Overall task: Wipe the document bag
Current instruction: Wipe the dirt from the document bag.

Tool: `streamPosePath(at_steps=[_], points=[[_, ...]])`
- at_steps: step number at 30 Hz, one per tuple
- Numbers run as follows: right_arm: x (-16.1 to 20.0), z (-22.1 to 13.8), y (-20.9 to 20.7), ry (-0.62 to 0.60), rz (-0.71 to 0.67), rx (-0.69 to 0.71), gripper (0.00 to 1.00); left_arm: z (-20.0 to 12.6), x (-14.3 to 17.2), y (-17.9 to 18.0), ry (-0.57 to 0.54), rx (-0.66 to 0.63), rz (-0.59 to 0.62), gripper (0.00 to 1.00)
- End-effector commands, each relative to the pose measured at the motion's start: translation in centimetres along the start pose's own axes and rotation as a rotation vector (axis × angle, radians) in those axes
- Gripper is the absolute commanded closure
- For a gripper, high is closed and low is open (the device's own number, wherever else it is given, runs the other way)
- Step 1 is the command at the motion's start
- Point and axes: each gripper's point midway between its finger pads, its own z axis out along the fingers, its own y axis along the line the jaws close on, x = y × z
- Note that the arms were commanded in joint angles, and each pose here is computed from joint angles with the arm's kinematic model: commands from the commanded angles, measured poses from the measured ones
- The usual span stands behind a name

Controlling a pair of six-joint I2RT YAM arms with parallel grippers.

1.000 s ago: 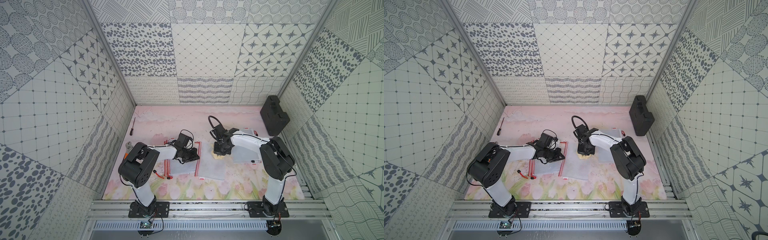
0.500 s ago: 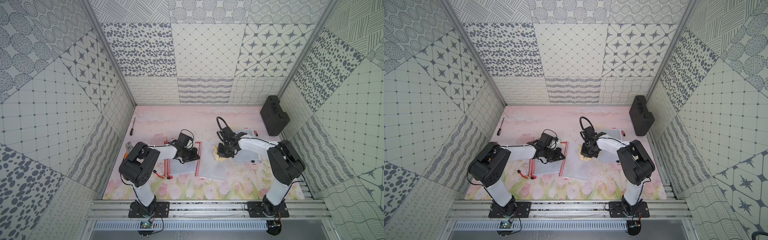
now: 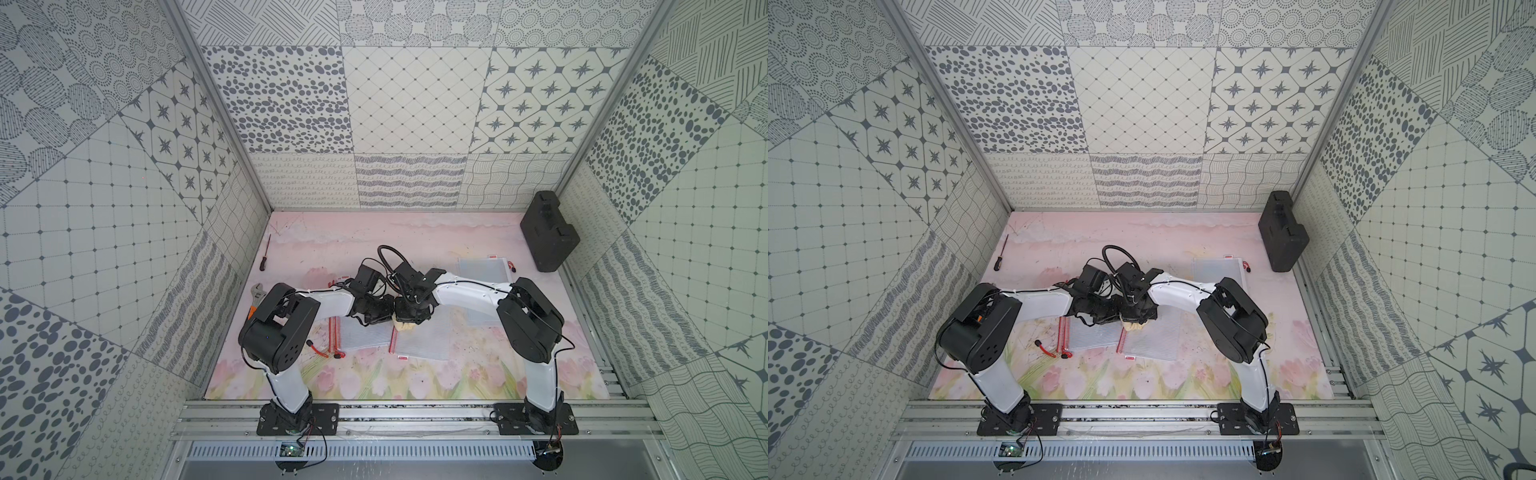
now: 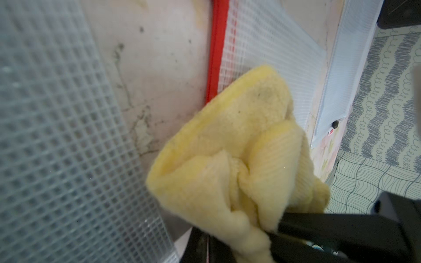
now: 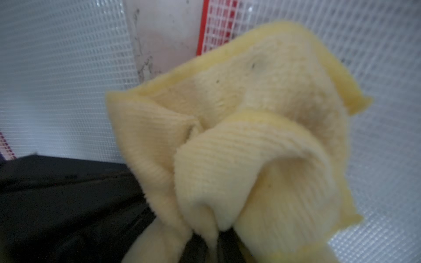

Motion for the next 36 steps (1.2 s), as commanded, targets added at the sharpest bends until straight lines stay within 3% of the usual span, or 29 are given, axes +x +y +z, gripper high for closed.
streamPosePath(at_steps=[1, 5, 8, 13, 18, 21, 25, 31, 33, 36], points=[[2.2, 0.2, -6.0, 0.072, 0.112, 0.067, 1.00, 0.0, 2.3, 6.2, 0.045, -0.277, -0.091, 1.00], [3.7, -1.9, -13.3, 0.060, 0.238, 0.116, 1.00, 0.2, 2.2, 6.1, 0.046, -0.274, -0.093, 1.00], [4.1, -3.1, -14.7, 0.041, 0.244, 0.141, 1.00, 0.3, 2.0, 6.0, 0.043, -0.270, -0.092, 1.00], [3.4, -2.2, -8.7, 0.039, 0.147, 0.096, 1.00, 0.1, 1.7, 5.7, 0.038, -0.268, -0.093, 1.00], [3.7, -0.2, 2.2, 0.066, 0.001, -0.044, 1.00, -0.2, 1.7, 5.8, 0.035, -0.281, -0.093, 1.00], [4.3, -0.2, 3.9, 0.066, 0.003, -0.090, 1.00, -0.4, 1.9, 6.0, 0.029, -0.292, -0.096, 1.00], [5.0, -0.7, -1.6, 0.068, 0.081, -0.021, 1.00, -0.5, 2.0, 6.3, 0.021, -0.300, -0.094, 1.00], [7.2, -2.3, -13.9, 0.066, 0.274, 0.110, 1.00, -0.2, 1.8, 6.3, 0.030, -0.301, -0.084, 1.00], [7.3, -3.0, -14.9, 0.058, 0.284, 0.130, 1.00, -0.1, 1.6, 6.2, 0.029, -0.298, -0.083, 1.00], [6.6, -3.3, -12.3, 0.042, 0.238, 0.106, 1.00, 0.1, 1.3, 5.9, 0.030, -0.291, -0.084, 1.00]])
